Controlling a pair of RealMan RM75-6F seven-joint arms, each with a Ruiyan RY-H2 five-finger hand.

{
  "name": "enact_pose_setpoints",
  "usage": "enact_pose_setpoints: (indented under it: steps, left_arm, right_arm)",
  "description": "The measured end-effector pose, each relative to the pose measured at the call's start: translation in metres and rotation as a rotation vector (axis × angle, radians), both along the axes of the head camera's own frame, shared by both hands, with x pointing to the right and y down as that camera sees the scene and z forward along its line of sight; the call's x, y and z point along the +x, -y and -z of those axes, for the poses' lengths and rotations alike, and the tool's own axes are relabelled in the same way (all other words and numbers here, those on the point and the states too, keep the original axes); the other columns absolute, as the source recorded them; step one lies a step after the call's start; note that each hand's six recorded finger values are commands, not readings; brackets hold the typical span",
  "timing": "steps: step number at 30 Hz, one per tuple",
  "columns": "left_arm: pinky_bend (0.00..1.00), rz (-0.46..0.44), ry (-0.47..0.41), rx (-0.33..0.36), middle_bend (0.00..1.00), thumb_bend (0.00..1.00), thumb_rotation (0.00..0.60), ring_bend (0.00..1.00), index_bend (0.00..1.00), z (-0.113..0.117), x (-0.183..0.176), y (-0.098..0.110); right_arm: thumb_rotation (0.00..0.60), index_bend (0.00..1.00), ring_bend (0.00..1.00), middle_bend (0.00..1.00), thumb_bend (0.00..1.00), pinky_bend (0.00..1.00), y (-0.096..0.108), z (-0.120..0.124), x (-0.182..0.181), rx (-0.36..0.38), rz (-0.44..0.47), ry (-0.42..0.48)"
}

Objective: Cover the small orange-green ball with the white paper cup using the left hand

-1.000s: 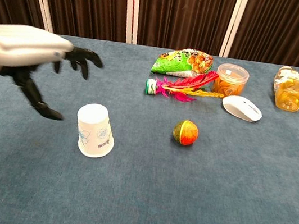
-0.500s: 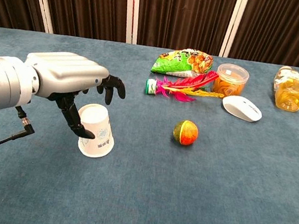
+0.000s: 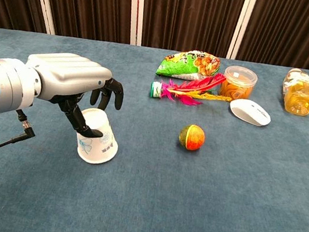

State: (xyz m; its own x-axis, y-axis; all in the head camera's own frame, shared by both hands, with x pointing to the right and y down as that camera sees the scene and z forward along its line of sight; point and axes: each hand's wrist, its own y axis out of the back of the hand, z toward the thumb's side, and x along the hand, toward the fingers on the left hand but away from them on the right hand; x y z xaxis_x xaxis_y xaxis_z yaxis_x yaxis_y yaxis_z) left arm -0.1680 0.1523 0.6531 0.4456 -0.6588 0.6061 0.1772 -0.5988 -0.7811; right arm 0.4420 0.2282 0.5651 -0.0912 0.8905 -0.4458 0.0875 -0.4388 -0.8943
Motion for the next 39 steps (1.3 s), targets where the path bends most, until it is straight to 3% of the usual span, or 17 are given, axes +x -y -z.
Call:
enact_pose_setpoints:
  steps: [9, 17, 25, 39]
  left_arm:
    - [0.47, 0.003, -0.009, 0.005, 0.45, 0.26, 0.600, 0.37, 0.31, 0.003, -0.001, 0.003]
    - [0.47, 0.022, -0.080, 0.054, 0.45, 0.26, 0.600, 0.37, 0.31, 0.020, 0.014, 0.020]
    - [0.47, -0.003, -0.156, 0.121, 0.44, 0.26, 0.600, 0.37, 0.31, 0.035, 0.055, 0.039]
    - [0.47, -0.026, -0.203, 0.124, 0.44, 0.26, 0.600, 0.37, 0.30, 0.025, 0.129, 0.048]
  right_arm:
    - [0.600, 0.00, 0.00, 0.00, 0.35, 0.03, 0.000, 0.000, 0.000, 0.000, -0.003, 0.001]
    - [0.600, 0.00, 0.00, 0.00, 0.35, 0.03, 0.000, 0.000, 0.000, -0.002, -0.005, 0.004]
    - [0.600, 0.00, 0.00, 0.00, 0.35, 0.03, 0.000, 0.000, 0.001, -0.007, -0.018, 0.017]
    - [0.600, 0.00, 0.00, 0.00, 0.35, 0.03, -0.001, 0.001, 0.007, -0.016, -0.056, 0.043]
